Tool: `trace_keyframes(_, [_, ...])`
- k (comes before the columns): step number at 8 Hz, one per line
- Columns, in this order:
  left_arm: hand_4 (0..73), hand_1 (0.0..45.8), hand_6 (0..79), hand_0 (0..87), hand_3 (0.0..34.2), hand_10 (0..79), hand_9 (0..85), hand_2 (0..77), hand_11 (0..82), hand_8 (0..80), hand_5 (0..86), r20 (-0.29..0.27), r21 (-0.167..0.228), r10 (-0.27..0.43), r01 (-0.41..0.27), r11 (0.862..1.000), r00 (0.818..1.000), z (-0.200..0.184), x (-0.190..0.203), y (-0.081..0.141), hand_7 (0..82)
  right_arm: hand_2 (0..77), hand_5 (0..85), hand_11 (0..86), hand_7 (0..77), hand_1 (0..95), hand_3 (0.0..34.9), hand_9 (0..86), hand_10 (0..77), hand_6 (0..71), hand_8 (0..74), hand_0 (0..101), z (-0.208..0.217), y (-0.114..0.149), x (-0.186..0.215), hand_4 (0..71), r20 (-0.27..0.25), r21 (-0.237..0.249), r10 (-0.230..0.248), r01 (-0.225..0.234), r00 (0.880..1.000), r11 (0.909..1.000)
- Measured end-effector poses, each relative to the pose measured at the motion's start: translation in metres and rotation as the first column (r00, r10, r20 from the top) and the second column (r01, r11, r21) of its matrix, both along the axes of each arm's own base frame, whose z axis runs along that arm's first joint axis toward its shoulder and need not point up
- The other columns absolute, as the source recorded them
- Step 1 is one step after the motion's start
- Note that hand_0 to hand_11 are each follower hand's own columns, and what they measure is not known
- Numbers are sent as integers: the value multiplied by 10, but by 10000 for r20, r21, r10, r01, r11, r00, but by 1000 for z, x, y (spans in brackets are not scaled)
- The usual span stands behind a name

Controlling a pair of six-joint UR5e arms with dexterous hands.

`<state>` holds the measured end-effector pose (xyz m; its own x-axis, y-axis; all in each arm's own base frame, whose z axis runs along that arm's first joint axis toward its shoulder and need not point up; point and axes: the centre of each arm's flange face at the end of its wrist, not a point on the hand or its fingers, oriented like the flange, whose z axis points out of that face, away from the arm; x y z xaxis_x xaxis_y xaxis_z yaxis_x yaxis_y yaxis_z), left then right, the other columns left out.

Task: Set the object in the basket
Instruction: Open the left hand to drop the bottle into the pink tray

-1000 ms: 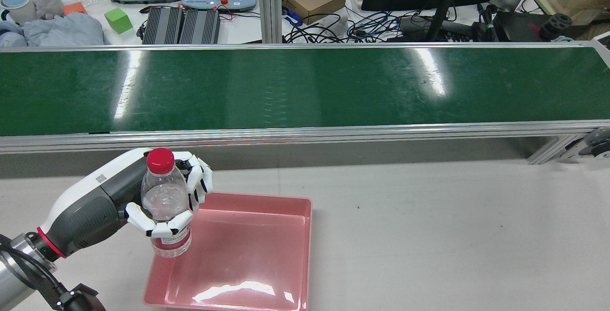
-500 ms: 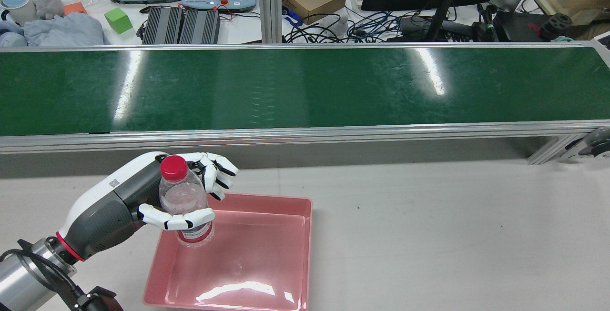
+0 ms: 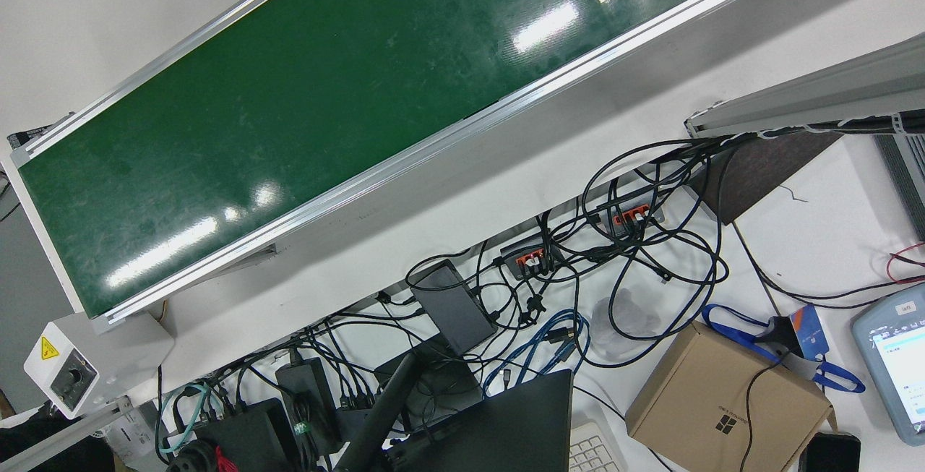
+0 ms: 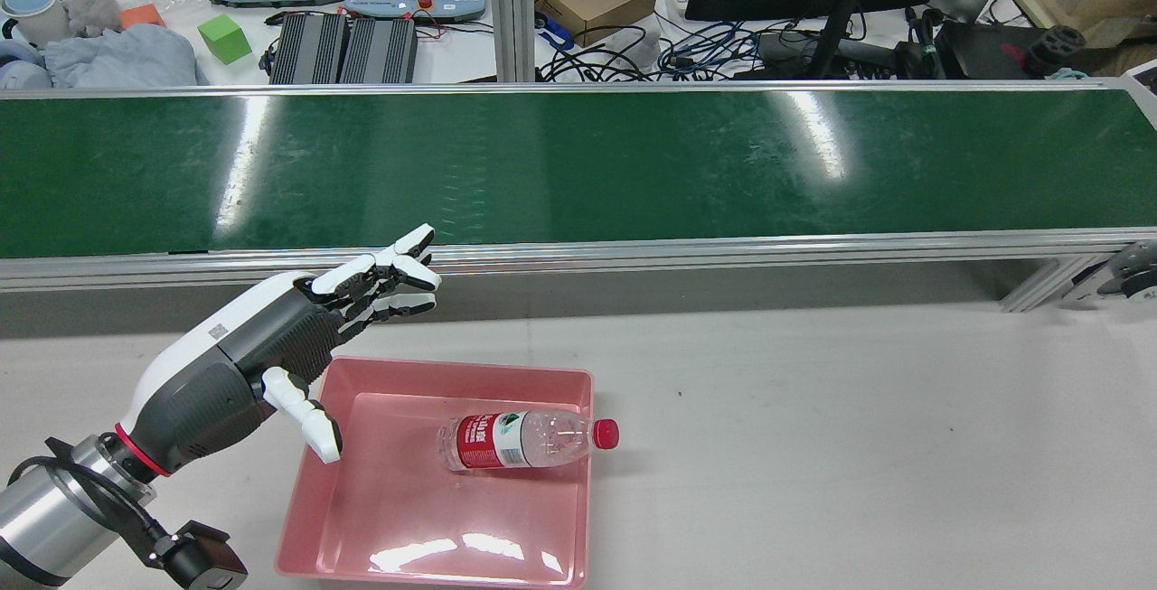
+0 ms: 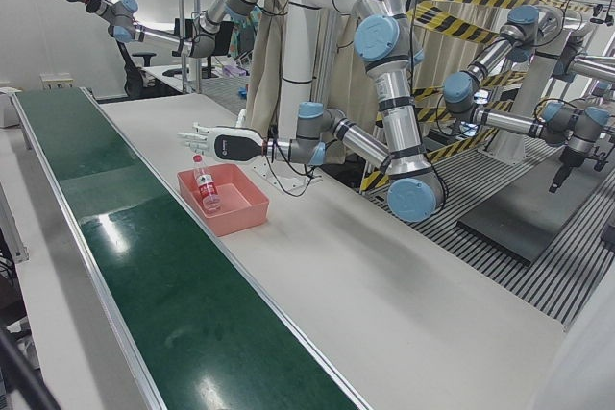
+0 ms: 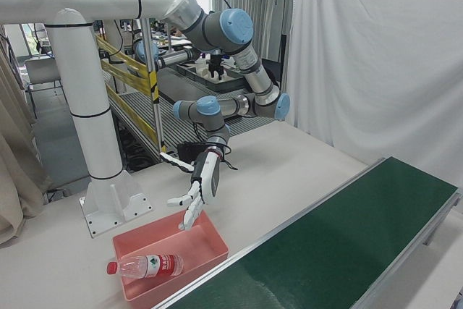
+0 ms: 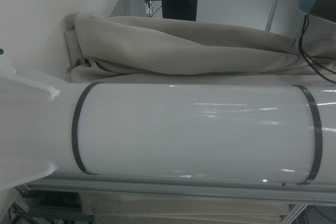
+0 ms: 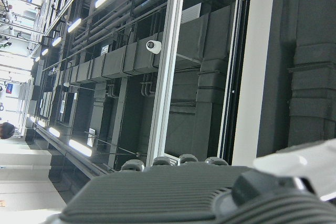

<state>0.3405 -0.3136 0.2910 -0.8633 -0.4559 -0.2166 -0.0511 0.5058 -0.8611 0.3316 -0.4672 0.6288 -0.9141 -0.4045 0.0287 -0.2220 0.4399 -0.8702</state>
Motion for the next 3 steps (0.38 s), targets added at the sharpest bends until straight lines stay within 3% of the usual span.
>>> trace_keyframes(3, [142,16,55,469,0,120,65,5,180,71,355,-13,4,-54,54,10000,10000,-2,-4,-2,44,11,0,0,5,0,1,0,5,0,0,3,0,0,0,5,0,0,0,0,10000,10000])
